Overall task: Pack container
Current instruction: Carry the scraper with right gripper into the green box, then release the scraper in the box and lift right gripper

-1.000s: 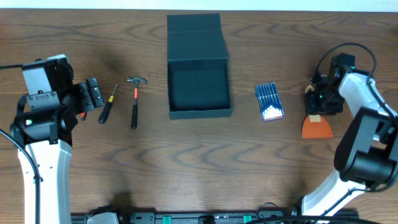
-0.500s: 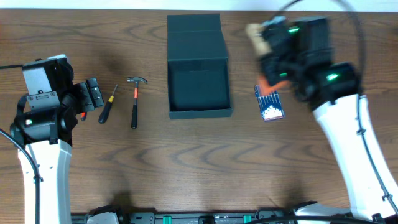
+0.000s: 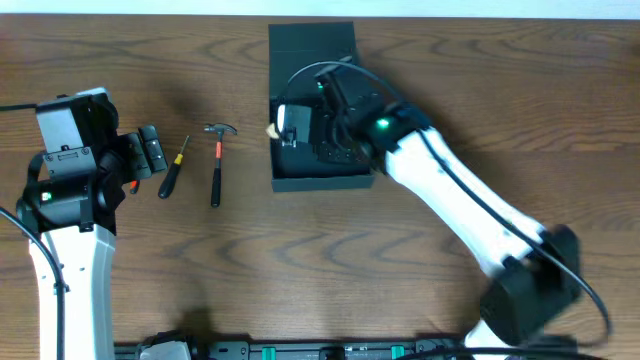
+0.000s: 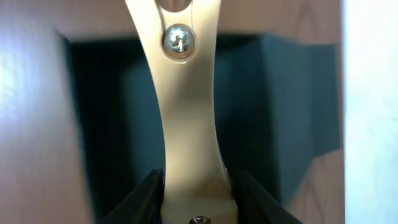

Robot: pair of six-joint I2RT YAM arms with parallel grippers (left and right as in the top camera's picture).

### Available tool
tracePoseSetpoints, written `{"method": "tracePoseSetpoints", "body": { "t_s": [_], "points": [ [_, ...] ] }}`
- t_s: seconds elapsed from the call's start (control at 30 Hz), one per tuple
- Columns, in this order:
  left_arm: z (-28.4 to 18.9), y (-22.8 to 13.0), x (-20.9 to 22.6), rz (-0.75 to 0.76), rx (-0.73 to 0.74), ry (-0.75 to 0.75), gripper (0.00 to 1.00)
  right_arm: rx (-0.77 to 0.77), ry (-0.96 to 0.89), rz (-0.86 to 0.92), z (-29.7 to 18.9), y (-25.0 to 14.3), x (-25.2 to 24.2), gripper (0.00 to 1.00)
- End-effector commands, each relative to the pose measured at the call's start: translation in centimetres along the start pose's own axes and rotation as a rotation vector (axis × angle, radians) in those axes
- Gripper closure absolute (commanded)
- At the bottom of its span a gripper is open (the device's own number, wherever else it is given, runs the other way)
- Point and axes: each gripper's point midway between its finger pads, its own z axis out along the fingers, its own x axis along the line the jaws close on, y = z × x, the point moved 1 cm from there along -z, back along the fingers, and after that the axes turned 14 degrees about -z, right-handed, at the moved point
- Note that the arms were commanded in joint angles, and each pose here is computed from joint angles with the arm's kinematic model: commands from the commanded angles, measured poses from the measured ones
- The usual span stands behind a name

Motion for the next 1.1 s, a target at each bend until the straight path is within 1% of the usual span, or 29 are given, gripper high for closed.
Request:
{"method": "tracePoseSetpoints", "body": {
  "t_s": [0.0, 0.2, 0.37, 0.6, 0.63, 0.7, 0.83, 0.87, 0.93, 0.97, 1.0, 1.03, 1.07],
  "points": [
    [-0.3, 0.7, 0.2, 0.002, -0.018, 0.01, 0.02, 0.067, -0.002, -0.123, 2.3, -2.4, -0.7, 0.99],
    [-0.3, 0.7, 0.2, 0.002, -0.018, 0.01, 0.02, 0.063, -0.019, -0.114, 5.4, -3.1, -1.3, 0.99],
    [-0.3, 0.7, 0.2, 0.002, -0.018, 0.01, 0.02, -0.012, 0.044, -0.104, 7.8, -2.5, 0.2, 0.99],
    [-0.3, 0.7, 0.2, 0.002, -0.018, 0.01, 0.02, 0.014, 0.097, -0.078, 10.0, -3.3, 1.7, 0.99],
    [-0.3, 0.7, 0.2, 0.002, -0.018, 0.01, 0.02, 0.021, 0.096, -0.073, 10.0, -3.4, 1.7, 0.96],
    [-0.3, 0.7, 0.2, 0.002, -0.018, 0.01, 0.02, 0.04, 0.086, -0.059, 10.0, -3.7, 1.5, 0.7],
    [-0.3, 0.7, 0.2, 0.002, -0.018, 0.01, 0.02, 0.099, 0.012, 0.032, 8.9, -3.8, 0.0, 0.49],
    [-0.3, 0.7, 0.2, 0.002, -0.018, 0.01, 0.02, 0.105, -0.015, 0.07, 8.1, -3.5, -0.5, 0.34],
    [-0.3, 0.7, 0.2, 0.002, -0.018, 0.01, 0.02, 0.11, -0.071, 0.141, 6.3, -2.8, -1.6, 0.18],
    [-0.3, 0.7, 0.2, 0.002, -0.018, 0.01, 0.02, 0.105, -0.103, 0.171, 5.2, -2.4, -2.3, 0.12],
    [-0.3, 0.7, 0.2, 0.002, -0.018, 0.01, 0.02, 0.091, -0.128, 0.191, 4.1, -1.9, -2.9, 0.09],
    [-0.3, 0.7, 0.2, 0.002, -0.018, 0.01, 0.02, 0.074, -0.156, 0.213, 2.8, -1.5, -3.5, 0.08],
    [-0.3, 0.7, 0.2, 0.002, -0.018, 0.01, 0.02, 0.058, -0.184, 0.24, 1.5, -1.2, -4.1, 0.11]
  ]
}}
